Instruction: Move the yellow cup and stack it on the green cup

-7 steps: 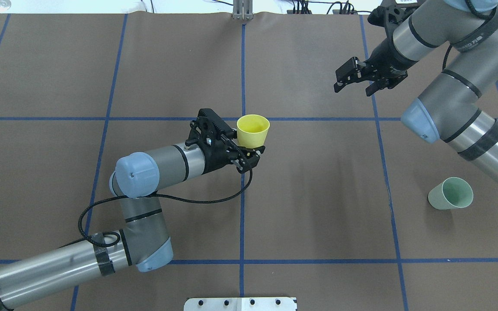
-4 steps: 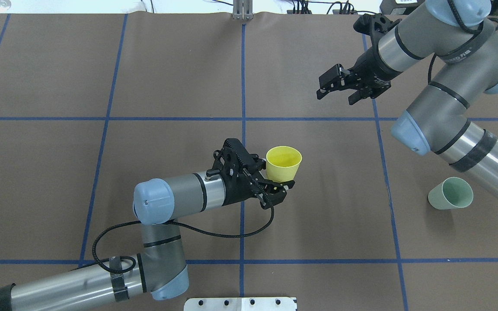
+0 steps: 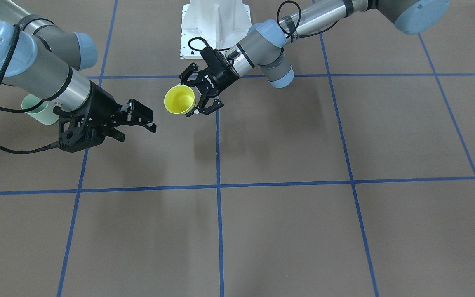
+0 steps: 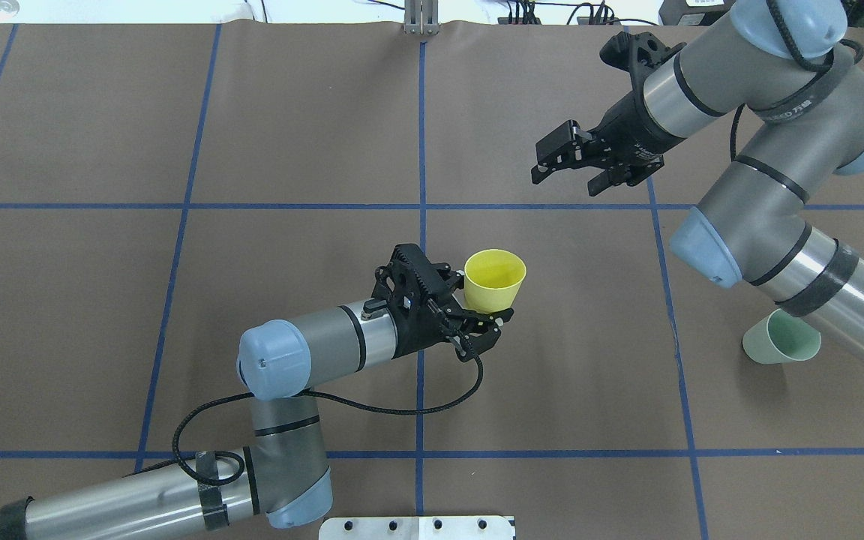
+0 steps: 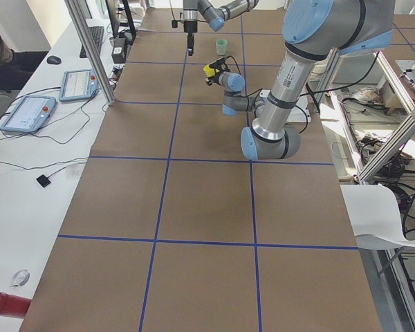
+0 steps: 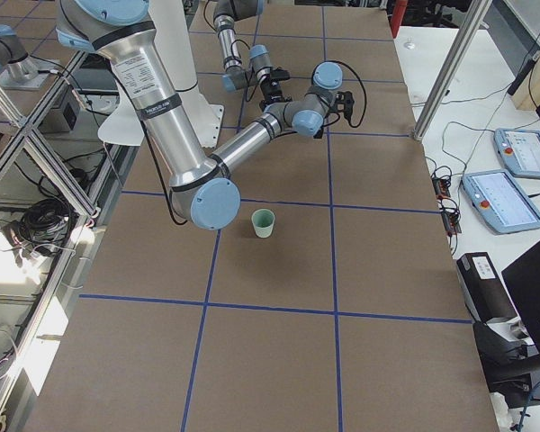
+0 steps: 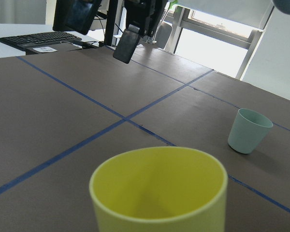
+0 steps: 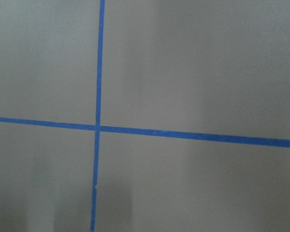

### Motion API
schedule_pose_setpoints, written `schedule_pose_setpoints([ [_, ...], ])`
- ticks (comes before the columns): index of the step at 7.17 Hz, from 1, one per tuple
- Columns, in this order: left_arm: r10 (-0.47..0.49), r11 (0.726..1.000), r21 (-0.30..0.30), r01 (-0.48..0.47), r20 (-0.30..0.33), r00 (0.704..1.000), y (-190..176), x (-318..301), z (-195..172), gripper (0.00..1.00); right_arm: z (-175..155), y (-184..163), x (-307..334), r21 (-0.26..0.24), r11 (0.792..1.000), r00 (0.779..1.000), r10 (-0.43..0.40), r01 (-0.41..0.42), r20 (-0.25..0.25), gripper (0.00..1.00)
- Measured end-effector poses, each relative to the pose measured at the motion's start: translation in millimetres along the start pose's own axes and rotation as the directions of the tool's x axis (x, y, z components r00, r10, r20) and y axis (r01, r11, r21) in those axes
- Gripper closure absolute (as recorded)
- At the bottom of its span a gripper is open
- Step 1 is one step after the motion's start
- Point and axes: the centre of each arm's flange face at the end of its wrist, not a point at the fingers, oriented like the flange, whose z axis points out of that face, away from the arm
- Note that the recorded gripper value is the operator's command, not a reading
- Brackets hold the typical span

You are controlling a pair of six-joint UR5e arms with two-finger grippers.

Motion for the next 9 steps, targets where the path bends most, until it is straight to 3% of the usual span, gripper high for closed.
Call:
schedule_pose_setpoints([
  [3, 0.055, 0.997, 0.054, -0.056, 0.03, 0.998, -12, 2, 3, 0.73, 10, 26, -12, -0.048, 0.999, 1.0, 0.002, -0.001, 0.017, 0.0],
  [5, 0.096, 0.994, 0.052, -0.1, 0.062, 0.993, -4, -4, 7, 0.73, 14, 35, -12, -0.071, 0.997, 1.0, 0.004, -0.002, 0.02, 0.0],
  [9, 0.107, 0.993, 0.038, -0.109, 0.063, 0.992, 3, -1, 13, 0.73, 41, 60, -14, -0.124, 0.992, 1.0, -0.017, 0.019, 0.014, 0.02],
])
